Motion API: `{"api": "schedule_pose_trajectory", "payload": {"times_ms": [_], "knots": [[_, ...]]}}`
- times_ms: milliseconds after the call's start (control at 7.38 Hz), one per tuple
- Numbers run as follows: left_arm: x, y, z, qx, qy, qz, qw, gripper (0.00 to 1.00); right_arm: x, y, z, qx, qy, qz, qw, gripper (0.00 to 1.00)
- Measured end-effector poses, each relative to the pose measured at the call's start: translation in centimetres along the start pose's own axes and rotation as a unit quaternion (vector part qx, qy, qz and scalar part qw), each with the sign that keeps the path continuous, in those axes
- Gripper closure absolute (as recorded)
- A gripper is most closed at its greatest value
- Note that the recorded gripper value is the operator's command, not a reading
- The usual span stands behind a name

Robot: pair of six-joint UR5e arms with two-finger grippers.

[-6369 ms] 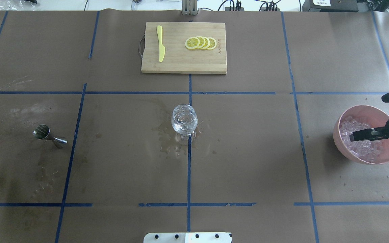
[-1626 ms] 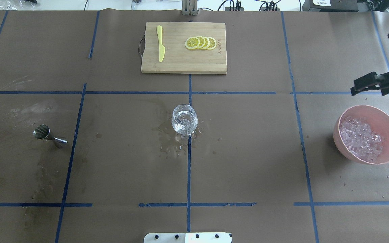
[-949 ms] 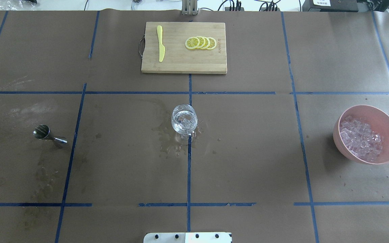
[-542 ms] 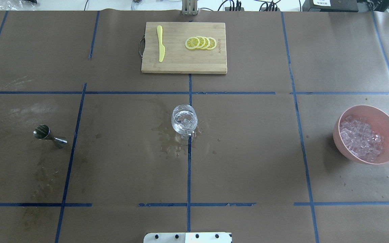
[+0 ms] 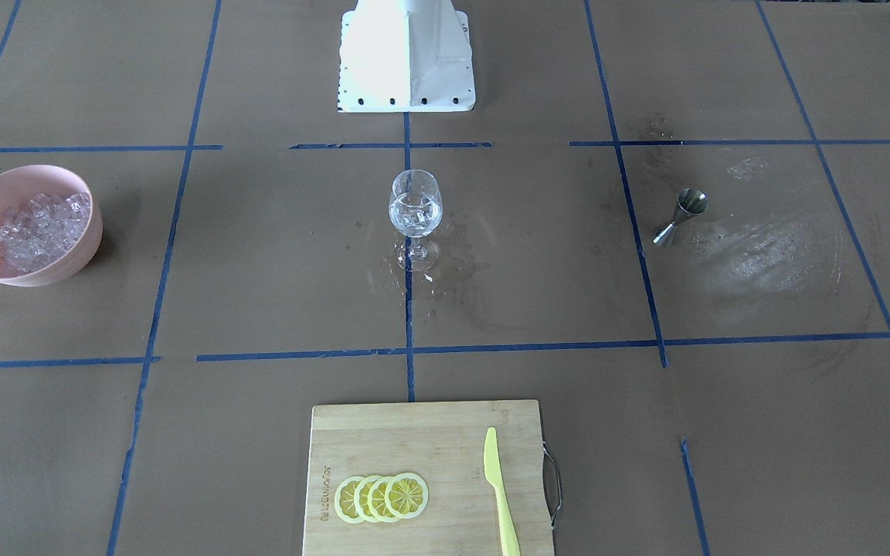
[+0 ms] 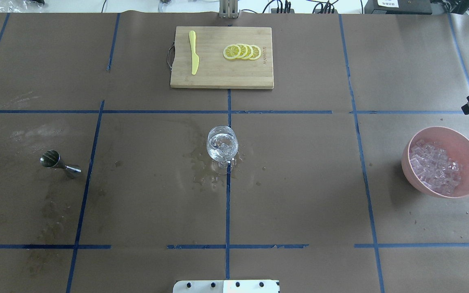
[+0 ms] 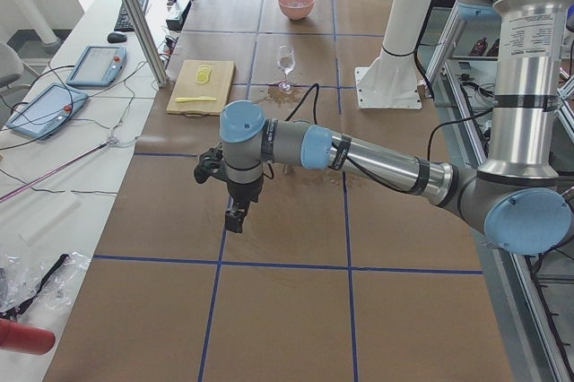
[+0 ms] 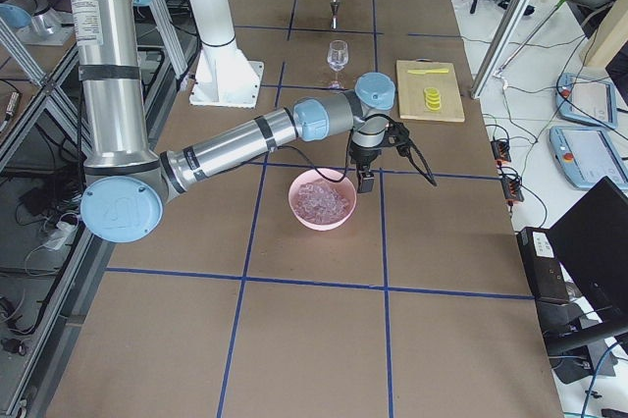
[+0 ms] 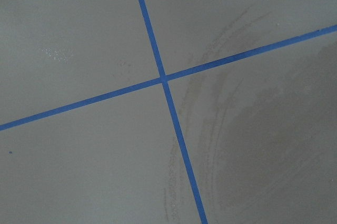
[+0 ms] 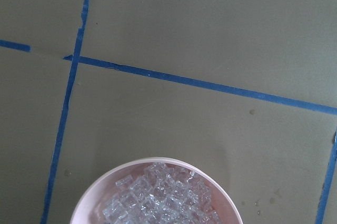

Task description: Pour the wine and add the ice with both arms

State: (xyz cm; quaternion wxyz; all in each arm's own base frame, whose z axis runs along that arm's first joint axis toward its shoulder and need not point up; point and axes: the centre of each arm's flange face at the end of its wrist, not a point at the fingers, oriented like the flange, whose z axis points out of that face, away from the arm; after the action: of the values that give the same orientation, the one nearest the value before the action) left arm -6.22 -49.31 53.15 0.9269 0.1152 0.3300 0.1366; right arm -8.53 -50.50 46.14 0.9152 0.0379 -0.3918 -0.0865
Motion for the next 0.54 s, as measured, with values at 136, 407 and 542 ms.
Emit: {"api": "schedule_pose_trajectory", "payload": {"times_ms": [136, 407, 542], "knots": [[-0.5, -1.5, 0.3, 0.004, -0.001, 0.005, 1.0000, 0.00, -0.5, -0.7, -0.2, 0.002, -0.007, 0.006, 1.0000, 0.00], [-1.6, -2.8, 0.8, -0.007, 0.004, -0.008, 0.9999, 0.00, 2.2, -1.7, 0.6, -0.004, -0.007, 0.026, 0.9996, 0.00], [-1.2, -3.2, 0.1, -0.013, 0.010, -0.016, 0.9997, 0.00, 5.0, -1.8, 0.8, -0.006, -0.005, 0.027, 0.9996, 0.00]]}}
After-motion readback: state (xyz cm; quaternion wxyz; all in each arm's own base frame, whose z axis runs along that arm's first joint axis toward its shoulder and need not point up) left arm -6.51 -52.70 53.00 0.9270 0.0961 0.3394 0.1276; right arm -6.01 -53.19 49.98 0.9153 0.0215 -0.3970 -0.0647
